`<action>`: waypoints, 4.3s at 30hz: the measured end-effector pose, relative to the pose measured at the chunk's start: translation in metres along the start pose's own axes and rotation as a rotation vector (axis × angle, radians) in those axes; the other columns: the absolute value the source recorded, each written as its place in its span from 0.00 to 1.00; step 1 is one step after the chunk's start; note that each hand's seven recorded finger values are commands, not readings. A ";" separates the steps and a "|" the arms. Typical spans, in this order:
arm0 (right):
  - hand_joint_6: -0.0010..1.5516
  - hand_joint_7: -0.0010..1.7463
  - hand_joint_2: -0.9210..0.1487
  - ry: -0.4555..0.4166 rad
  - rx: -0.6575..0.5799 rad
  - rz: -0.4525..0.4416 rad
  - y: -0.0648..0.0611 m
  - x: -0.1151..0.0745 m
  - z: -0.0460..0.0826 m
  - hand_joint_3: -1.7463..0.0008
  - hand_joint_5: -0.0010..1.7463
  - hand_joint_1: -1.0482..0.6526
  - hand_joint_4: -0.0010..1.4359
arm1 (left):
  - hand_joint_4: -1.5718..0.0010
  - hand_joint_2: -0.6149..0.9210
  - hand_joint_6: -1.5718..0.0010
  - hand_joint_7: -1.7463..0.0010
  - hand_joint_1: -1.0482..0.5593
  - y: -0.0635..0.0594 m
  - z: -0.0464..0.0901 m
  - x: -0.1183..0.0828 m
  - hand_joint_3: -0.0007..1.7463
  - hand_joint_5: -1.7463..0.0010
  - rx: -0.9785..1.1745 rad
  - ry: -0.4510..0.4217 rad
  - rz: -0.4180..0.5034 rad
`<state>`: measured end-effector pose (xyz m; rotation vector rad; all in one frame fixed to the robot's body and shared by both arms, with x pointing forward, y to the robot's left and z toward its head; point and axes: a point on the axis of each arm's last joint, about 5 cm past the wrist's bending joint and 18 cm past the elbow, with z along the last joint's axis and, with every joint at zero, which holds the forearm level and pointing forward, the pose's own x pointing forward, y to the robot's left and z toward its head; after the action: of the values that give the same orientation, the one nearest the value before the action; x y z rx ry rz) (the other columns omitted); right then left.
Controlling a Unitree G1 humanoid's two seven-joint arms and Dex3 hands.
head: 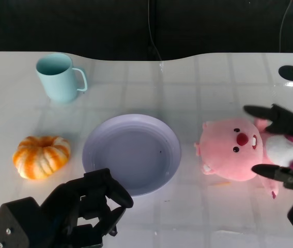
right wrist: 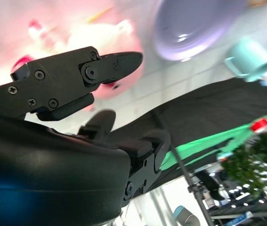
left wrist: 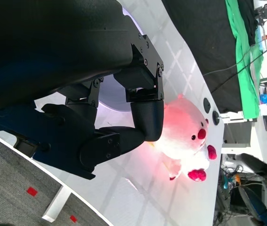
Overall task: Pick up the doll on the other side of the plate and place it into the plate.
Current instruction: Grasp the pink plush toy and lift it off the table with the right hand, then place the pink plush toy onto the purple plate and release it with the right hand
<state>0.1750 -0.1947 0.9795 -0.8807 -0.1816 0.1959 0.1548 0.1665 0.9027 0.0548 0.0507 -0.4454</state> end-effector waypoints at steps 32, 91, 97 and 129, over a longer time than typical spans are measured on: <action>0.13 0.02 0.04 0.283 -0.596 0.357 0.014 0.064 -0.001 1.00 0.22 0.18 0.05 | 0.62 0.91 0.60 0.20 0.45 0.001 -0.001 -0.002 0.41 0.00 0.008 0.012 0.002; 0.45 0.94 0.17 0.225 -0.418 -0.100 0.086 0.125 -0.062 0.65 1.00 0.48 0.61 | 0.60 0.88 0.60 0.19 0.48 0.000 0.003 -0.004 0.48 0.00 0.031 0.006 0.003; 0.48 0.99 0.47 0.153 -0.357 -0.209 0.065 0.133 -0.051 0.34 1.00 0.49 0.64 | 0.61 0.88 0.61 0.19 0.48 0.001 0.002 -0.004 0.48 0.00 0.032 0.010 0.005; 0.49 0.95 0.41 -0.316 -0.200 0.050 0.117 0.151 0.076 0.40 1.00 0.49 0.67 | 0.60 0.86 0.60 0.19 0.49 -0.004 0.002 0.003 0.49 0.00 0.028 0.002 -0.002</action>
<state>0.2916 -0.0292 0.9475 -1.0508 -0.4804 0.3689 0.1557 0.1615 0.9047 0.0827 0.0463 -0.4476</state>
